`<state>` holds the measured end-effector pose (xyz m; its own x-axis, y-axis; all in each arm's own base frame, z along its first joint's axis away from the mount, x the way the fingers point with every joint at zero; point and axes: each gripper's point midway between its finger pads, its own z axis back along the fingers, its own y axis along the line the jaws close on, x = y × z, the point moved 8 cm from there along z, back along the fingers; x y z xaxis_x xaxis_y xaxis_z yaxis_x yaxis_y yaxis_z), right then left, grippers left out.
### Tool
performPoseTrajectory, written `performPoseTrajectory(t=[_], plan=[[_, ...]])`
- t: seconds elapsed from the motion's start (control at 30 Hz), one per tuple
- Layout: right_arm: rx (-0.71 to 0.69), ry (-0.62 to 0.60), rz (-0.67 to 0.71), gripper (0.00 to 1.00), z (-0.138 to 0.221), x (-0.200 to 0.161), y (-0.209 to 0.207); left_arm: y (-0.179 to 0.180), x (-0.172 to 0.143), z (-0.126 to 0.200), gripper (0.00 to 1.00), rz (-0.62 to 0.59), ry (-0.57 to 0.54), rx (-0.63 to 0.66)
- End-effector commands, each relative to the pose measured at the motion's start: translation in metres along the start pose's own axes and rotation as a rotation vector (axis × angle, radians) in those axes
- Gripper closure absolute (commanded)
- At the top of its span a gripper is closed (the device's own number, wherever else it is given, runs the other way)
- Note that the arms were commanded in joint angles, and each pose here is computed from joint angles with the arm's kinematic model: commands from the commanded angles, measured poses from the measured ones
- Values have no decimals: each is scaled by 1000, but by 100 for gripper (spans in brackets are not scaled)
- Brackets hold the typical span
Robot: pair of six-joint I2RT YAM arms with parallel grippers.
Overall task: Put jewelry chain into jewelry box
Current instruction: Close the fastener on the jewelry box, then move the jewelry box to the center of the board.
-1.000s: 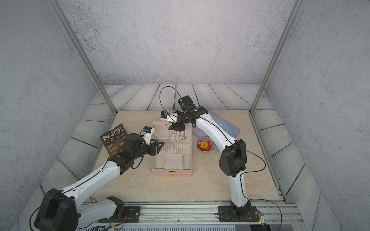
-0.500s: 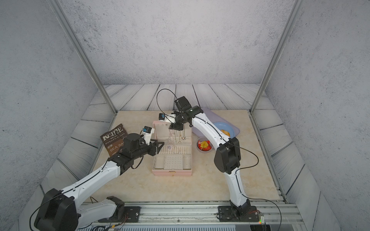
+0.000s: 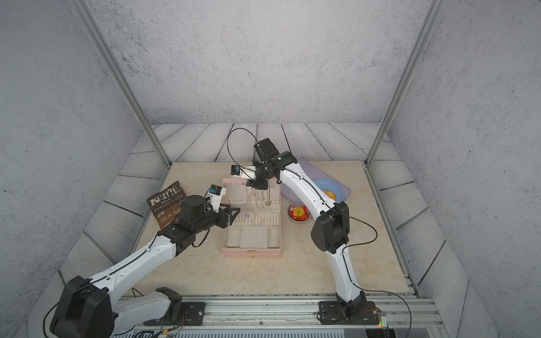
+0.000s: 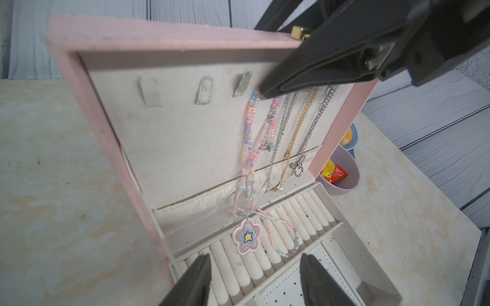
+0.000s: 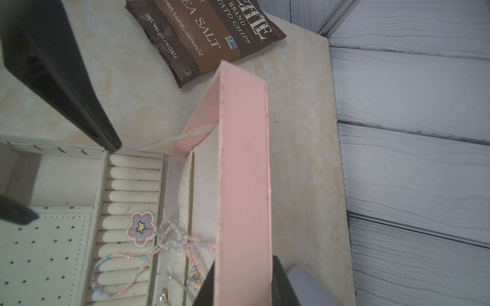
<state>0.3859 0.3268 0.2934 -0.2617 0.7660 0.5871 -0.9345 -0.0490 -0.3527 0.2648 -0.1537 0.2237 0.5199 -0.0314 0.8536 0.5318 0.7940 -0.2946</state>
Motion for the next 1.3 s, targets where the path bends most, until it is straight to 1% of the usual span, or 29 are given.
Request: performPoseTrajectory(t=[0.0,0.17,0.37,0.6,0.77,0.8,0.87,0.93,1.03,1.07,1.1,1.2,1.27], plan=[[104,70,-23,100,-6,-12,17,-3,4,4,41,-40,-14,-29],[171,114,-17,100,13,-12,31,-10,4,6,41,-137,-14,-97],[219,149,-21,100,40,-12,47,-26,7,14,41,-207,-83,-224],[236,129,-12,100,60,-7,54,-31,7,13,41,-285,-65,-210],[213,117,-40,99,64,-5,53,-35,1,6,41,-365,-23,-187],[193,117,-53,86,63,-5,52,-37,-1,4,41,-391,-8,-172],[138,116,-83,64,64,-5,47,-40,-5,2,40,-442,18,-134],[75,92,-101,47,72,0,44,-42,-7,1,38,-495,27,-103],[-14,36,-121,35,90,9,42,-44,-4,1,34,-571,15,-94],[-57,9,-126,28,98,13,40,-46,-3,1,33,-603,6,-93],[-94,-14,-133,24,104,16,39,-48,-3,0,33,-641,1,-92],[-215,-85,-179,22,126,22,41,-51,-2,-4,33,-773,-7,-66],[-301,-131,-230,21,138,21,45,-50,-2,-11,34,-830,20,-33]])
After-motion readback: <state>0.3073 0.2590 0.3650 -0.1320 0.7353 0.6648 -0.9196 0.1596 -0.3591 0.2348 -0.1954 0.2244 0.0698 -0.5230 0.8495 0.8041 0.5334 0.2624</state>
